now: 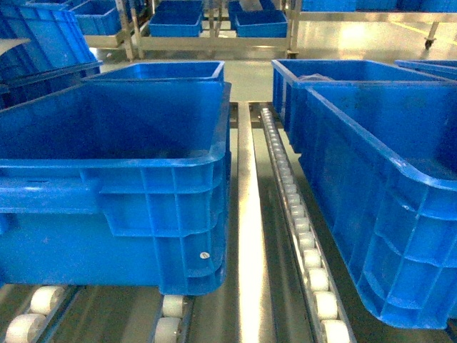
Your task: Sort blue parts and orange caps into right shelf containers
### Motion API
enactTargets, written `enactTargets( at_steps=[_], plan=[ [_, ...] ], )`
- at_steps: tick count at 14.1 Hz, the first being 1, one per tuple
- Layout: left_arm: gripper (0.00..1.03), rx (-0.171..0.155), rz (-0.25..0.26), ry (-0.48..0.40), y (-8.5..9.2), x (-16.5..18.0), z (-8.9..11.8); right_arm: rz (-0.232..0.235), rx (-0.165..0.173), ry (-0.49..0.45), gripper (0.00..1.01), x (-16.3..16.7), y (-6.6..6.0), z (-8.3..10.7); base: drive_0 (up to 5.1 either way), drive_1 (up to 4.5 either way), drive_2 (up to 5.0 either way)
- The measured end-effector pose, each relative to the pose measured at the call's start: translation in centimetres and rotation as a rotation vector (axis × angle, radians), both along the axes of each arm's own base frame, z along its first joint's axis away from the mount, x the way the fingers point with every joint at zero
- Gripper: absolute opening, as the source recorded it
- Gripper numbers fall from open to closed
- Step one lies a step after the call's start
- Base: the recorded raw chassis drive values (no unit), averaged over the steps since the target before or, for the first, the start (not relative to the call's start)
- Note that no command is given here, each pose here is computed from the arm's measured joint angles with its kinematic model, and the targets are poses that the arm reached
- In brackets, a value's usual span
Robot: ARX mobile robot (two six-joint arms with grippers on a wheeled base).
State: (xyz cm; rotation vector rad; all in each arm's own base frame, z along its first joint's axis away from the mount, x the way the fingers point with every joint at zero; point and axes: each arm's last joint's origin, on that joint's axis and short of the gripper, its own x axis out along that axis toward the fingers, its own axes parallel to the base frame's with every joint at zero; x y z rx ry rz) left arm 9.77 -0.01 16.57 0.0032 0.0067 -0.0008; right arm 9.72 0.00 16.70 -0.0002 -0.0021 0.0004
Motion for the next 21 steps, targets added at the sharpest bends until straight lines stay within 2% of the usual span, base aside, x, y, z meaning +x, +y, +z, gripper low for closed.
enactTargets(
  at_steps=[12,13,14,15,16,17,18,19,20,21],
  plan=[
    [0.42,-0.001,0.004,-0.006,0.0,0.0,0.1,0.000,0.000,0.000,0.45,0.0,0.0,0.0,0.0,0.00,0.0],
    [0.42,-0.008,0.019,-0.085,-0.3,0.4,0.9,0.000,-0.019,-0.032,0.45,0.0,0.0,0.3,0.0,0.00,0.0],
    [0.42,-0.010,0.011,-0.104,-0.5,0.7,1.4,0.001,-0.033,-0.086,0.45,0.2,0.0,0.9,0.0,0.00,0.0],
    [0.42,-0.012,-0.037,-0.108,-1.0,1.9,2.1,0.018,-0.059,-0.139,0.45,0.9,0.1,1.9,0.0,0.00,0.0],
    [0.42,-0.011,-0.060,-0.129,-1.1,4.3,3.8,0.040,-0.066,-0.126,0.45,2.5,0.1,2.8,0.0,0.00,0.0],
    [0.42,-0.021,-0.078,-0.174,-1.1,7.1,6.1,0.076,-0.068,-0.137,0.45,4.9,0.2,5.1,0.0,0.00,0.0],
    [0.42,-0.028,-0.099,-0.194,-1.2,10.7,8.0,0.082,-0.071,-0.162,0.45,7.3,0.2,7.3,0.0,0.00,0.0],
    [0.42,-0.053,-0.092,0.016,-1.7,20.3,7.1,0.100,-0.069,0.036,0.45,16.5,0.6,8.4,0.0,0.00,0.0],
    [0.42,-0.058,-0.092,0.076,-2.0,22.6,6.0,0.083,-0.078,0.114,0.45,18.9,0.8,7.0,0.0,0.00,0.0],
    [0.42,-0.058,-0.095,0.090,-2.4,23.7,5.8,0.065,-0.083,0.140,0.45,20.4,0.7,6.4,0.0,0.00,0.0]
  ],
)
